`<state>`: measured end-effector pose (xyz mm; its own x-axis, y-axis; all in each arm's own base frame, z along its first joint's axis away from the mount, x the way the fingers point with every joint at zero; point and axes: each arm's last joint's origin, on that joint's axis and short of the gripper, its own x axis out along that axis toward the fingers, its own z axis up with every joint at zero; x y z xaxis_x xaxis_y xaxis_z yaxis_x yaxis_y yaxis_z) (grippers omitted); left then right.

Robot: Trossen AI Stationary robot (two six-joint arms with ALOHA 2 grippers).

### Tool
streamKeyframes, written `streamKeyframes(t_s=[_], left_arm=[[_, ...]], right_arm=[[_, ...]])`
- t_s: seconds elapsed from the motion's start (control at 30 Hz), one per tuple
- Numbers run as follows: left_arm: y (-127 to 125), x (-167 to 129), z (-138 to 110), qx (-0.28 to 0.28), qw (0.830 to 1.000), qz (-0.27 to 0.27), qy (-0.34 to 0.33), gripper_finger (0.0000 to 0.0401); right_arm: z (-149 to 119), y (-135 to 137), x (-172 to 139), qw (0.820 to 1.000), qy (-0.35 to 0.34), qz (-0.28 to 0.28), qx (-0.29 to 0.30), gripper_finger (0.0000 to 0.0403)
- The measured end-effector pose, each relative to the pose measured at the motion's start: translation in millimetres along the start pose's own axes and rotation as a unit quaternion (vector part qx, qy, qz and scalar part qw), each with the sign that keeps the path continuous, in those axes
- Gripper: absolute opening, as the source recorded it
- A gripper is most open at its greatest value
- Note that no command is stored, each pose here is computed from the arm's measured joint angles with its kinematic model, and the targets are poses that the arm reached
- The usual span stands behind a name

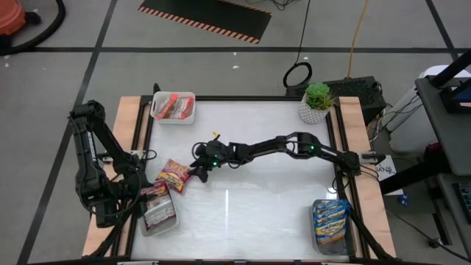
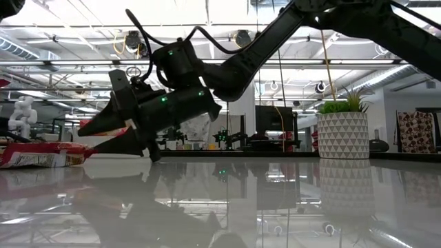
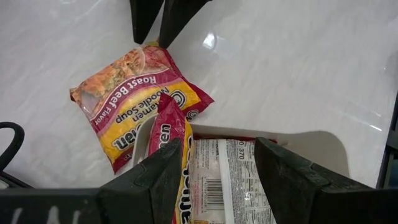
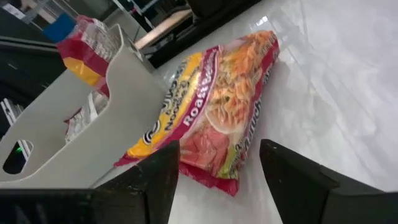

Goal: Sort Maruchan noodles
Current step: Put the red noodle pack into the gray bin

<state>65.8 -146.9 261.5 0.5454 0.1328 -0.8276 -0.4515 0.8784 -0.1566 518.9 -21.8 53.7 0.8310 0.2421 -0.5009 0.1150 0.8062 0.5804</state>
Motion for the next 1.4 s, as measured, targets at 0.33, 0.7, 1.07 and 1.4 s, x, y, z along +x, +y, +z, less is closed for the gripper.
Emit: streamKeyframes(t_s=[0.33,0.7,1.07,1.4], left_arm=[[0,0,0,0.0,1.0,0.0,0.0,0.0205],[0,0,0,-0.001,1.0,0.0,0.0,0.0205],[0,0,0,0.0,1.0,0.0,0.0,0.0205],[0,0,0,0.004,1.0,0.0,0.0,0.0205]], right_arm=[[-5,-3,0,0.999,0.021,-0.03,-0.002,0.0215],[-11,2,2,0.997,0.014,-0.062,-0.044,0.0214],[-11,1,2,0.994,0.015,-0.061,-0.088,0.0074],[13,22,-12,0.986,-0.043,-0.081,-0.141,0.0001]])
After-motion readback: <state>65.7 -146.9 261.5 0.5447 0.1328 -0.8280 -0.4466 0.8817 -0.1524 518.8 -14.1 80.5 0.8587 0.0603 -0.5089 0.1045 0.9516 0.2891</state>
